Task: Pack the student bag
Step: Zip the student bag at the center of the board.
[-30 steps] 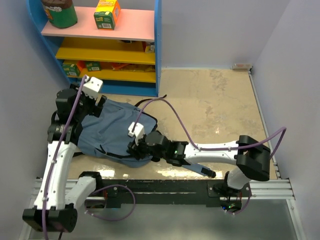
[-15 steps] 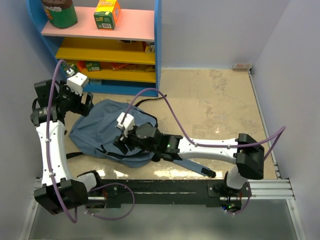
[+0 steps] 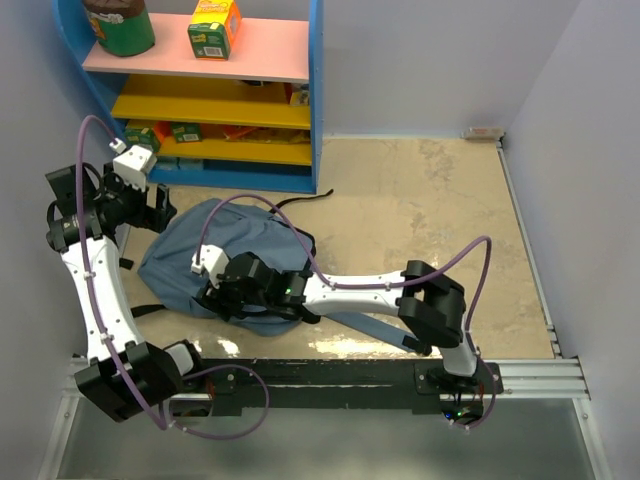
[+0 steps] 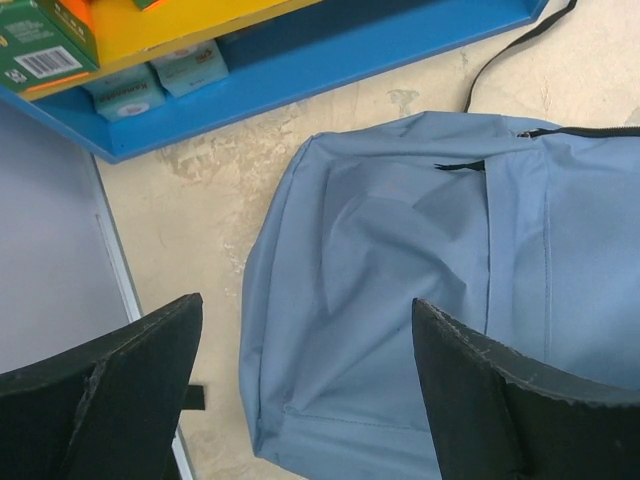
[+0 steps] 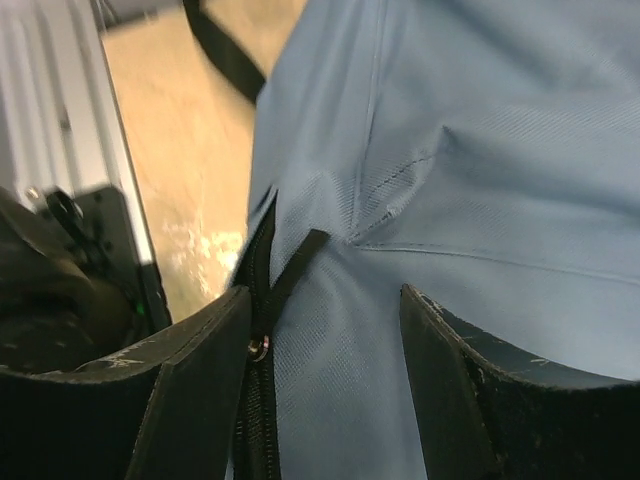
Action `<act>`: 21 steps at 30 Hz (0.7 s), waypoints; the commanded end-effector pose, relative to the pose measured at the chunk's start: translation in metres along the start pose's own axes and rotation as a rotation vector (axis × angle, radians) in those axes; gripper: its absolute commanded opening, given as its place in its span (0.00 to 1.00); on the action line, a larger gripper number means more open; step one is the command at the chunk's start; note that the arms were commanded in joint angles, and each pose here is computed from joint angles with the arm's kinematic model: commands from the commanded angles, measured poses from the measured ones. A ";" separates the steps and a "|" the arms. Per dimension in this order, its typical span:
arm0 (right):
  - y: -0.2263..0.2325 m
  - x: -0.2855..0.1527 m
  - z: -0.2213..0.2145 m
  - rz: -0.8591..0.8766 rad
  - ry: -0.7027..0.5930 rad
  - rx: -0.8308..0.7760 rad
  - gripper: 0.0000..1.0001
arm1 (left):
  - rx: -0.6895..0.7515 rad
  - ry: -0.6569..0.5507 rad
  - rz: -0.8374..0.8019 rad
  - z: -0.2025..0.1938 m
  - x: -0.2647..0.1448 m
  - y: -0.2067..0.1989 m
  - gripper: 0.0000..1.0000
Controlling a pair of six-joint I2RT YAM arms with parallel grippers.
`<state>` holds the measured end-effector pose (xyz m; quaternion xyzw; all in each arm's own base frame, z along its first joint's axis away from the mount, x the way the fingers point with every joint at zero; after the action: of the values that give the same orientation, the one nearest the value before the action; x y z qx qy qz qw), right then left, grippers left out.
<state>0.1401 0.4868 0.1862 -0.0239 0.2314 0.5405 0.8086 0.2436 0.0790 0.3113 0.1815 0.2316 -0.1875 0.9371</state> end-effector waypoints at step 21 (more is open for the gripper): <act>0.013 0.015 0.003 0.031 0.053 0.003 0.53 | -0.027 -0.030 -0.042 -0.018 0.002 -0.007 0.88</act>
<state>0.1372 0.5012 0.1806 -0.0326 0.2514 0.5501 0.7957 0.2373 0.0809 0.2829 0.1389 0.2541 -0.2047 0.9350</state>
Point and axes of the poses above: each gripper's point midway between its finger pads, its own x axis out along the fingers, its own y axis along the line the jaws close on, z = x × y, the point moved 8 cm from there along -x, back along the fingers, and after that the axes turned 10 degrees about x, right-handed, at the moved point
